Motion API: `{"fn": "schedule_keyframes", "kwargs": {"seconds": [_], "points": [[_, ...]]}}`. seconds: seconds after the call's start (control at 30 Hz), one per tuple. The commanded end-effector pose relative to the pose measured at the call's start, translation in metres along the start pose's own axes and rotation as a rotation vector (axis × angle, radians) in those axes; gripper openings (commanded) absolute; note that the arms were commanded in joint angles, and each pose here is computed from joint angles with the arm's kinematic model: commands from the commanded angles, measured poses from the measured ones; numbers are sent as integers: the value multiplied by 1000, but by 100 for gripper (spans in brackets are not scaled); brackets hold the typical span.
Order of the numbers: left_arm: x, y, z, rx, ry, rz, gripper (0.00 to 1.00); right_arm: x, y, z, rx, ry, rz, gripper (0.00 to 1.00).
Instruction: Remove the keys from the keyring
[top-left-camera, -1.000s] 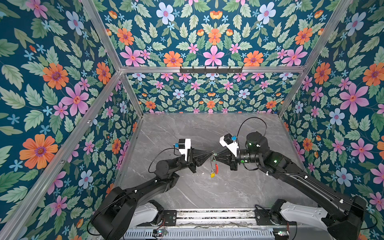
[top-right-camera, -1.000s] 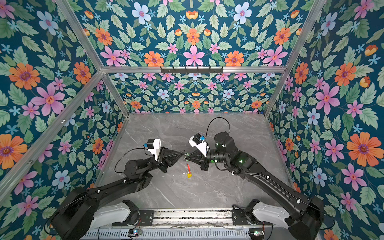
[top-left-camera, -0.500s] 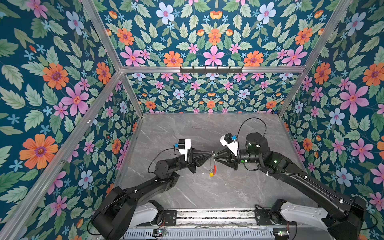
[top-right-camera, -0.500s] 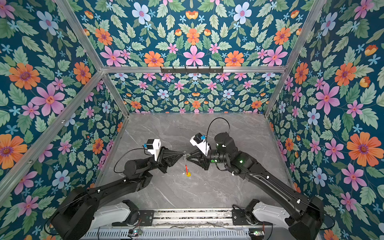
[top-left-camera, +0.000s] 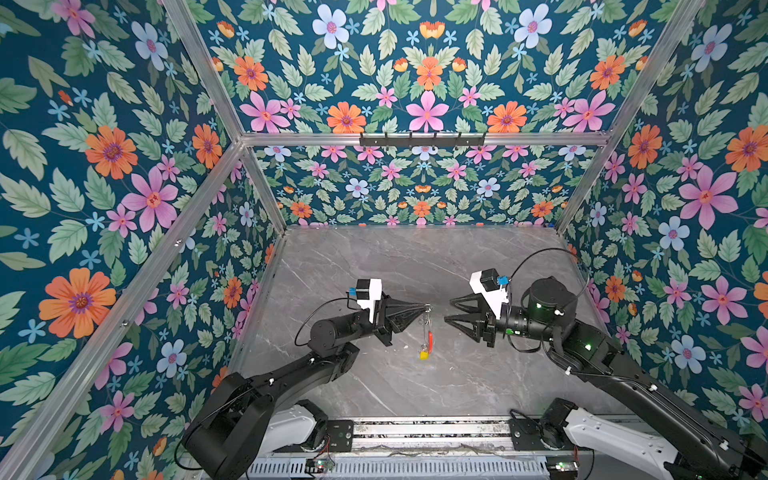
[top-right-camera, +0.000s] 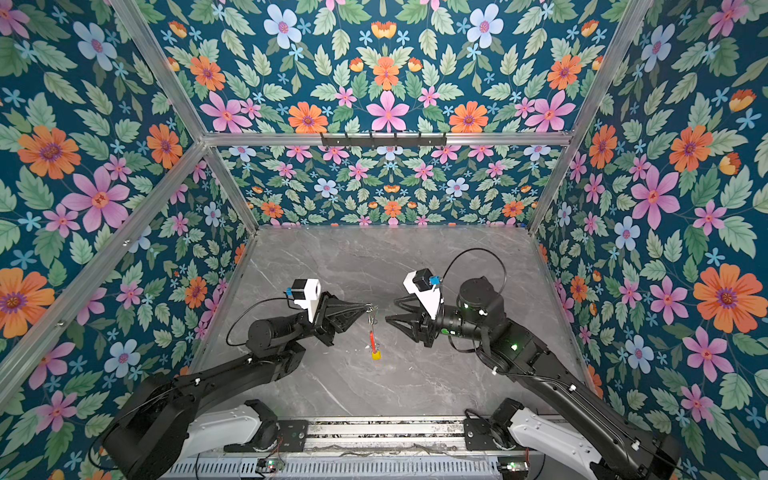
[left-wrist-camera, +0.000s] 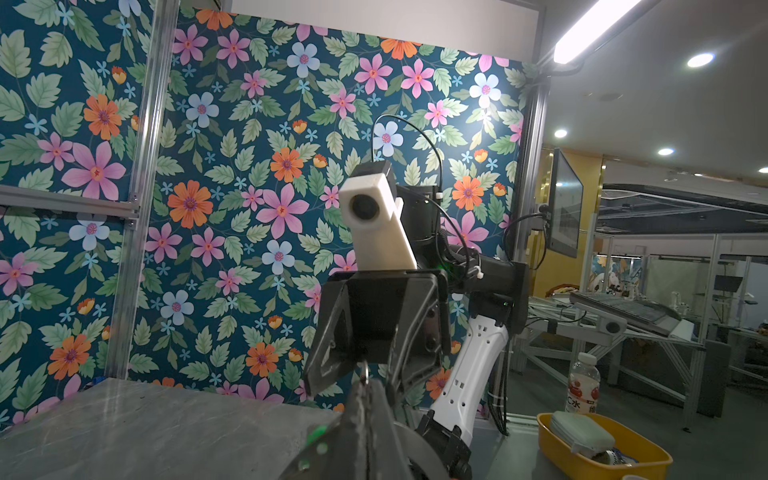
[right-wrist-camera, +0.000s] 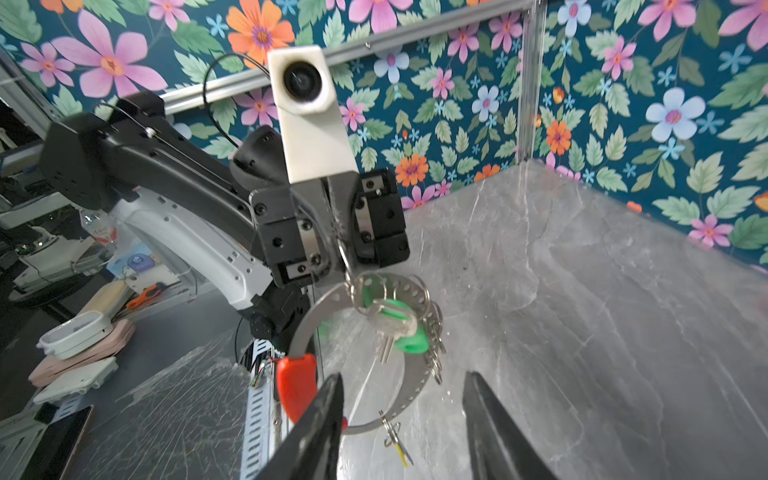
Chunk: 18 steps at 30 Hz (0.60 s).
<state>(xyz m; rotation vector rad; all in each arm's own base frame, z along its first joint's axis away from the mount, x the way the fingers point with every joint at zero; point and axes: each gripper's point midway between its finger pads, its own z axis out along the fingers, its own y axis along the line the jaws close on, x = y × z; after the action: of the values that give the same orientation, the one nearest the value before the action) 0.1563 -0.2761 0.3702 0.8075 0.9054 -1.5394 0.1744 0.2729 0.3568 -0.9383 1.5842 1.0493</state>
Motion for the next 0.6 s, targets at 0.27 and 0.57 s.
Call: {"fn": "schedule_keyframes", "kwargs": {"seconds": [0.27, 0.57], "points": [[0, -1, 4, 55, 1, -23, 0, -35, 6, 5, -220, -106, 49, 49], [1, 4, 4, 44, 1, -33, 0, -21, 9, 18, -305, -31, 113, 42]]}}
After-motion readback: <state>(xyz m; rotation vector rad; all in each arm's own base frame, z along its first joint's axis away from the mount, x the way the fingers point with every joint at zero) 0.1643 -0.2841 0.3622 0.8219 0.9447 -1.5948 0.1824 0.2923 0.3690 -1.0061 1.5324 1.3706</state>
